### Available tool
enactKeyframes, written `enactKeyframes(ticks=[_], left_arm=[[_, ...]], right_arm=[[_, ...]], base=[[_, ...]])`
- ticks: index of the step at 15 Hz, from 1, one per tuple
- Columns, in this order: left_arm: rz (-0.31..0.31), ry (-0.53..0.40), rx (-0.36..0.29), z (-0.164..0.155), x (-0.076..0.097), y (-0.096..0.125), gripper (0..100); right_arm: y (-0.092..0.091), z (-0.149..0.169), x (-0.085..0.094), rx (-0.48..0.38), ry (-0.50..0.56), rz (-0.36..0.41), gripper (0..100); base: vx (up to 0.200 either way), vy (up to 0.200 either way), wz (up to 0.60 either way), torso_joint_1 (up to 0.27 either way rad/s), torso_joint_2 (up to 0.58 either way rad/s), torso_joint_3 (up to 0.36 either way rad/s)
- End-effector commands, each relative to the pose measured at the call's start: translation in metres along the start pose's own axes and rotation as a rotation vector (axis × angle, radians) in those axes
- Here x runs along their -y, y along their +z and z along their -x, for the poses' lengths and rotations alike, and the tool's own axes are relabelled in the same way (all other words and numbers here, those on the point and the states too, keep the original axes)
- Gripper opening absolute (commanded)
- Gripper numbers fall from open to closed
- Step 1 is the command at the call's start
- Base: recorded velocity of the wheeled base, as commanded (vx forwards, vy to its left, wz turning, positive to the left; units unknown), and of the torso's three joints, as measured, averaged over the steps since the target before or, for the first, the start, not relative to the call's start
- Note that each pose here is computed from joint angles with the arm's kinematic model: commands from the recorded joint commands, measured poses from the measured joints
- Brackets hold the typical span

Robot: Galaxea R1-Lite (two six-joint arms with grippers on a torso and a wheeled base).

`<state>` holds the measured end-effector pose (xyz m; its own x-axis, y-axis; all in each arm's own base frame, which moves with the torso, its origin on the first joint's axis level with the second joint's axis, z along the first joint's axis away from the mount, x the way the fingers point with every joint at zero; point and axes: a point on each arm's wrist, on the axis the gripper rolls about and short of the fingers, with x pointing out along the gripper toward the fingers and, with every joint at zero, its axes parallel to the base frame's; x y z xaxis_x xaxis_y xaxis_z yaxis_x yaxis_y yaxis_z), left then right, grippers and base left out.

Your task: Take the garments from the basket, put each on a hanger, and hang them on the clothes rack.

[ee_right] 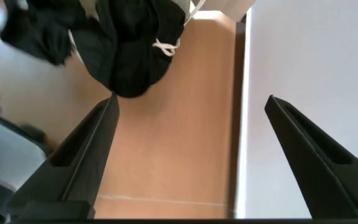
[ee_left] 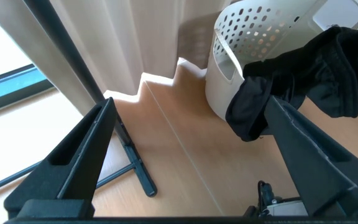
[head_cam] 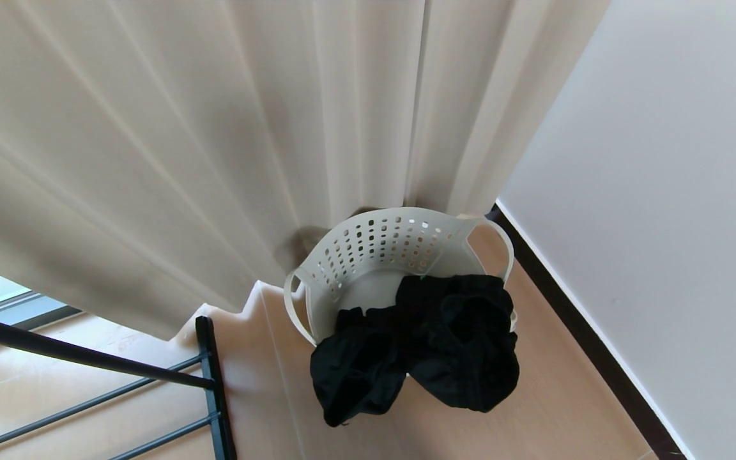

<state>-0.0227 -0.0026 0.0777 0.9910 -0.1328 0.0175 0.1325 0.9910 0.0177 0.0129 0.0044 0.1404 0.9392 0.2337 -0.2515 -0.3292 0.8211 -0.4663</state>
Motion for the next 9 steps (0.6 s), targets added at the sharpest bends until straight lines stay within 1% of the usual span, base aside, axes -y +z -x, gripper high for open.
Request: enactKeyframes(ticks=[1,2,3,4,5,6,8,9], left_arm=[[0.0,0.0,0.001,0.0,0.0,0.0,100],[0.0,0.0,0.001,0.0,0.0,0.0,100],[0.0,0.0,0.001,0.0,0.0,0.0,100],[0.0,0.0,0.001,0.0,0.0,0.0,100],[0.002,0.0,0.001,0.0,0.0,0.0,100],[0.0,-0.002,0.001,0.0,0.0,0.0,100],[0.0,0.0,0.001,0.0,0.0,0.0,100],[0.0,0.0,0.001,0.0,0.0,0.0,100]], right_arm=[[0.022,-0.027,0.016,-0.092,0.1,0.394,100],[0.026,-0.031,0.019,-0.081,0.12,0.546,100],[0.033,-0.034,0.022,-0.07,0.128,0.611,100],[0.041,-0.038,0.025,-0.039,0.149,0.625,100],[0.054,-0.046,0.027,0.005,0.198,0.64,100],[0.066,-0.056,0.029,0.031,0.234,0.64,100],[0.081,-0.076,0.034,0.017,0.267,0.632,100],[0.087,-0.091,0.036,0.008,0.28,0.632,100]], base=[[0.0,0.0,0.0,0.0,0.0,0.0],[0.0,0.0,0.0,0.0,0.0,0.0],[0.0,0.0,0.0,0.0,0.0,0.0],[0.0,0.0,0.0,0.0,0.0,0.0],[0.0,0.0,0.0,0.0,0.0,0.0],[0.0,0.0,0.0,0.0,0.0,0.0],[0.0,0.0,0.0,0.0,0.0,0.0],[0.0,0.0,0.0,0.0,0.0,0.0]])
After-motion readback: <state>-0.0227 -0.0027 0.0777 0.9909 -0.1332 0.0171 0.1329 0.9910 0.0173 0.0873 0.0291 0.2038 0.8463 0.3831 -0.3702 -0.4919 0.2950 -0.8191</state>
